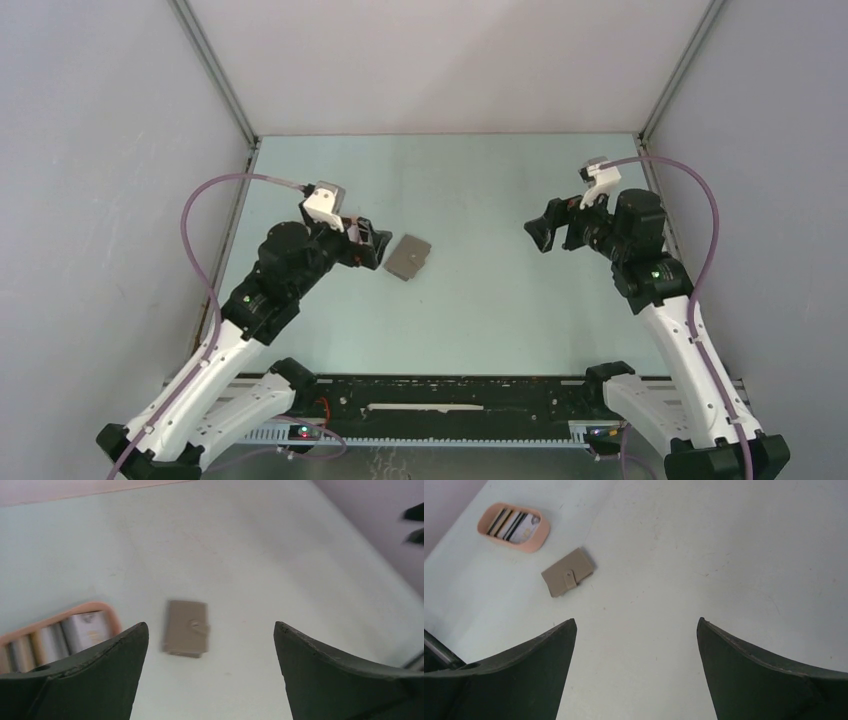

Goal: Put the credit cards into the card holder
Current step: Move the card holder to the center of the board.

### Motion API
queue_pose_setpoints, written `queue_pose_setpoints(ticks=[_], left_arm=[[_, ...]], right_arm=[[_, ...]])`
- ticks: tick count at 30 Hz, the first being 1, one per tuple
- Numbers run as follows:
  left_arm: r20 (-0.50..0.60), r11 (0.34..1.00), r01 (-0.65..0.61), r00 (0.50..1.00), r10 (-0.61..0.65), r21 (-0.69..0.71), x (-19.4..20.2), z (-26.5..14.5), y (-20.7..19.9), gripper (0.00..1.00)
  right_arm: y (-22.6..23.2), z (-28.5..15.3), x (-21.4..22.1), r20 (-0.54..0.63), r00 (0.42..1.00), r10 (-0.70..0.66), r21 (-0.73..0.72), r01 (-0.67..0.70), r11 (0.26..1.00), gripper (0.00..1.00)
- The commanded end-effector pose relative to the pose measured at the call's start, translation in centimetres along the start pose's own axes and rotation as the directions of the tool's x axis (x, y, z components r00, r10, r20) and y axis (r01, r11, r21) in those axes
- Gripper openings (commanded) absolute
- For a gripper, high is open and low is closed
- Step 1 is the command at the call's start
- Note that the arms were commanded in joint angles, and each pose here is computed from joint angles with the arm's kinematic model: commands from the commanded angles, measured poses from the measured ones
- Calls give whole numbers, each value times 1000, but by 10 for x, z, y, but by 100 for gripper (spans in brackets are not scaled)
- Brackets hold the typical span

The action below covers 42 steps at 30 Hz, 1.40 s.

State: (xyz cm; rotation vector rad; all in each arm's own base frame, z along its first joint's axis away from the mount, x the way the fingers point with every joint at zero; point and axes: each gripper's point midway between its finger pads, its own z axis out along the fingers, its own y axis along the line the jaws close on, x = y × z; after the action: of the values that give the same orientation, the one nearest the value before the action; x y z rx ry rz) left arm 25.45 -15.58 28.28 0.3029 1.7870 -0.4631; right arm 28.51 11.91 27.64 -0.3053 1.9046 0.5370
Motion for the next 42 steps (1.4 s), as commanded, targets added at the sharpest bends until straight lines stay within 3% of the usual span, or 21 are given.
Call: queue_pose_setpoints(ticks=[1,4,5,9,18,23,27,34,42], left_arm=[[-7,937,277,959,-282,212,-3,10,-45,100],[-115,722,531,833,-542,443,8,19,-92,100],[-123,713,544,825,-552,443,12,26,-93,100],[-90,877,454,891,-445,161,54,58,-52,100],[-67,945,323,943,-326,-51,97,84,-11,92],[-108,946,304,943,-316,-108,110,107,-6,77],[-154,914,338,914,-376,-223,129,133,2,51],[-202,883,310,896,-395,-352,147,162,6,51],[-213,781,274,864,-456,-561,178,166,19,53]], right_arm=[[17,4,3,46,983,-177,-121,181,976,100],[59,-4,33,61,928,-369,-402,361,841,100],[69,-9,42,60,919,-390,-464,372,804,100],[89,-18,52,43,935,-351,-575,311,757,100],[91,0,71,-73,922,-381,-590,268,761,100],[88,14,84,-177,918,-355,-581,193,791,100],[94,22,92,-233,902,-363,-583,170,795,98],[95,29,102,-296,875,-383,-572,158,805,93],[88,30,99,-298,882,-366,-549,155,821,93]])
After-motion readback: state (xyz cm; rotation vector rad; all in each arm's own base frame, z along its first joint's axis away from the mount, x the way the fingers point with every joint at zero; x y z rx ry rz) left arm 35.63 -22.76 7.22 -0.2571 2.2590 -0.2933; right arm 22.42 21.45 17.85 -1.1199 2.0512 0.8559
